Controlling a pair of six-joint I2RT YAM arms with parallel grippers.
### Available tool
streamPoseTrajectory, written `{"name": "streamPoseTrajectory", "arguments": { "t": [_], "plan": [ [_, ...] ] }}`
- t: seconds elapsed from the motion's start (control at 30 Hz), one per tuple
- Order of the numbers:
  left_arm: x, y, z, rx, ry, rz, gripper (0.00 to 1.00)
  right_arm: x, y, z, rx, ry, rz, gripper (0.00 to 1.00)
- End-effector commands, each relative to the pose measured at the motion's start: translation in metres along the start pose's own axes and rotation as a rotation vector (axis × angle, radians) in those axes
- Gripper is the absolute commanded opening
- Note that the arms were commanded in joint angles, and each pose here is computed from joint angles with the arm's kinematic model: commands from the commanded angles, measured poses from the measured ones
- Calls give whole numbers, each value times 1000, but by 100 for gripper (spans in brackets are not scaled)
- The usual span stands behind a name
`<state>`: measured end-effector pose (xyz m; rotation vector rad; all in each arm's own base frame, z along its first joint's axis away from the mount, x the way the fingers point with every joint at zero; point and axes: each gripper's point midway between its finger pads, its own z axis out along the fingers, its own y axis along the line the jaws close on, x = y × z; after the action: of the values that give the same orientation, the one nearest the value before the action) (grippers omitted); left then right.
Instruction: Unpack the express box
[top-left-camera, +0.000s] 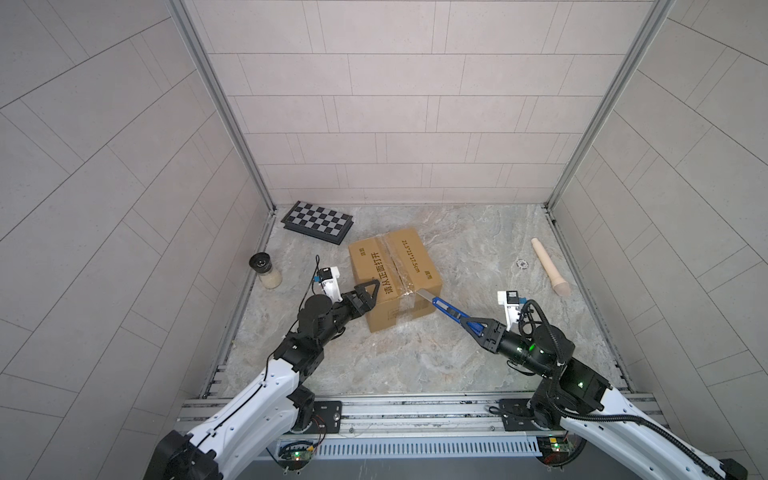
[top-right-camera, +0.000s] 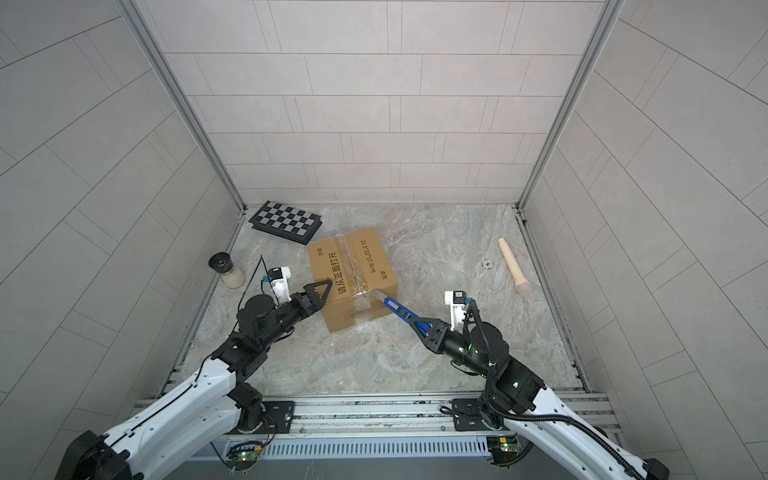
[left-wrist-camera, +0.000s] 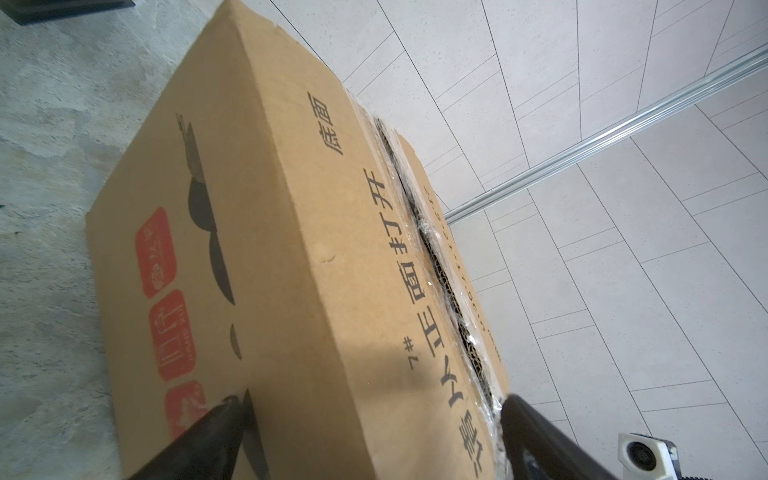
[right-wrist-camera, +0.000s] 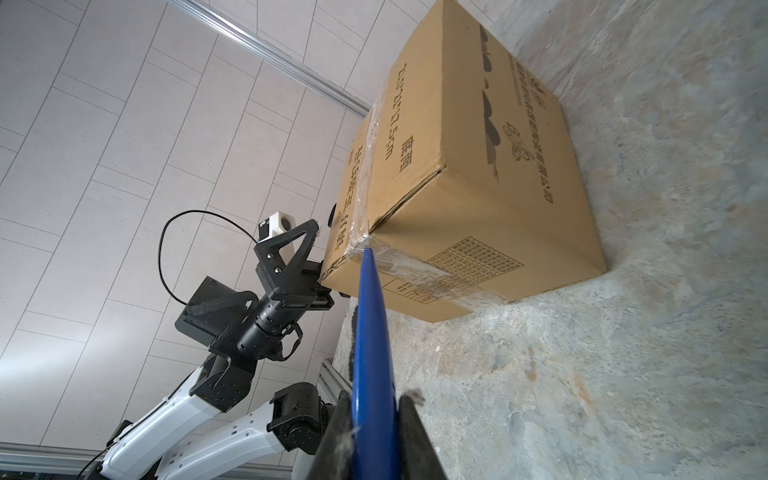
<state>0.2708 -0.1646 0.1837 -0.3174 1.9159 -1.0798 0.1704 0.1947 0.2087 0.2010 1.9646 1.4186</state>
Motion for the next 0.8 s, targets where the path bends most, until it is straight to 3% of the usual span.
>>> {"name": "streamPoseTrajectory", "arguments": {
  "t": [0.0, 0.77],
  "plan": [
    [-7, -13, 0, 41, -18, 11, 100, 1, -5, -2, 16, -5, 26, 0],
    [-5, -11, 1, 50, -18, 1, 100, -10, 11, -5, -26, -48, 37, 0]
  ]
}}
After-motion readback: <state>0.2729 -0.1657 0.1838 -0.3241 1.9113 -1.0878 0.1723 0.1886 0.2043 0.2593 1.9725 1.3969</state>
